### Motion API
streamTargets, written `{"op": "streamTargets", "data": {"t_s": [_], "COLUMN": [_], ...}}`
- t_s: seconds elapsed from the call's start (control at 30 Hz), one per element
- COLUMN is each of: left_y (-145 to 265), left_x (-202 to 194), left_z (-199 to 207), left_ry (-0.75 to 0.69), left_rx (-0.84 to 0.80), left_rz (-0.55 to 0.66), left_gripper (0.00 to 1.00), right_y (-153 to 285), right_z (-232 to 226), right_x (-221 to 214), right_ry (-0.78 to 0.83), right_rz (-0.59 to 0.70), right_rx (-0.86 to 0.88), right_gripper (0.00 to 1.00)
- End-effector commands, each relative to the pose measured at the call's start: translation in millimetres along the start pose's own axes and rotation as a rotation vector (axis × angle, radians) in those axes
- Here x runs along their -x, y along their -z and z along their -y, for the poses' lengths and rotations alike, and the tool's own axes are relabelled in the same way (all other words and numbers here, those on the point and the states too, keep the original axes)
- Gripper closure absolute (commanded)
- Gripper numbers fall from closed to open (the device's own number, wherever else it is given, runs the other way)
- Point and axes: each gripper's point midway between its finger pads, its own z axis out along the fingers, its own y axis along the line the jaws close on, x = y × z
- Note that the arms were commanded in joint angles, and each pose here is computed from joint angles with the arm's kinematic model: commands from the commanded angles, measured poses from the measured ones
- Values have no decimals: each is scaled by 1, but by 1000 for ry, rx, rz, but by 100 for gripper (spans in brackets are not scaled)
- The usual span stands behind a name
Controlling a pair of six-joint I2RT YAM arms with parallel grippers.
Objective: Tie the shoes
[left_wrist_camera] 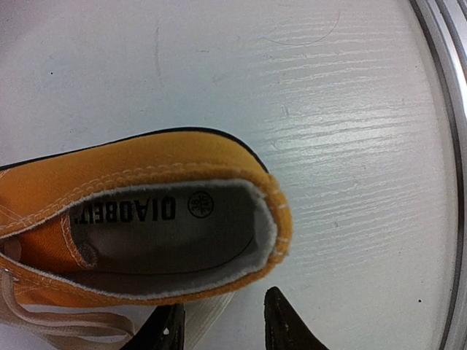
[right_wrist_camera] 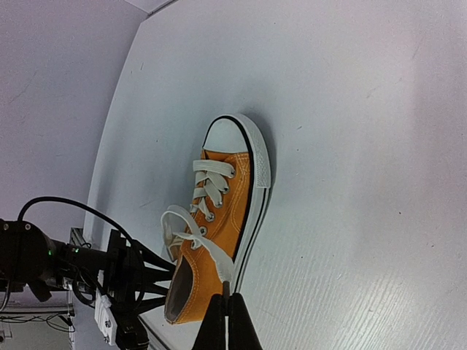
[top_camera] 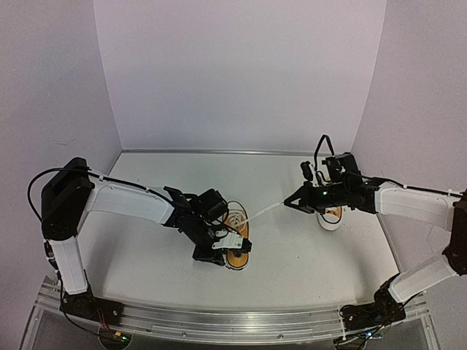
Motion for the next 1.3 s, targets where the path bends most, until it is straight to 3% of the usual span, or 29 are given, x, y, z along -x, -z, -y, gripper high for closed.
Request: {"op": "streamTargets", "data": {"t_s": [0.0,0.5,0.93,1.03,1.23,1.27], "left_y": [-3,8,-21,-18,2,8], "left_x": [-13,-7,-32,-40,-41,-37], "left_z": [4,-2,1,9,15,12], "left_ry": [-7,-50,-27,-1,39,52], "left_rx": [-47,4,-73,-93,-64,-42], "left_rz": [-45,-21,-174,-207,-227,-214], "left_gripper": [65,55,57,64,98,99], "right_y": [6,2,4,6,8,9], "right_z": [-4,-3,-3,-2,0,1], "right_x": [1,1,-1,-2,-5,-6], "right_ry": [17,15,16,15,11,8], "right_rz": [10,-2,-1,1,3,5], "right_rx": [18,20,20,19,14,9], "right_gripper": [100,100,100,100,100,100]}}
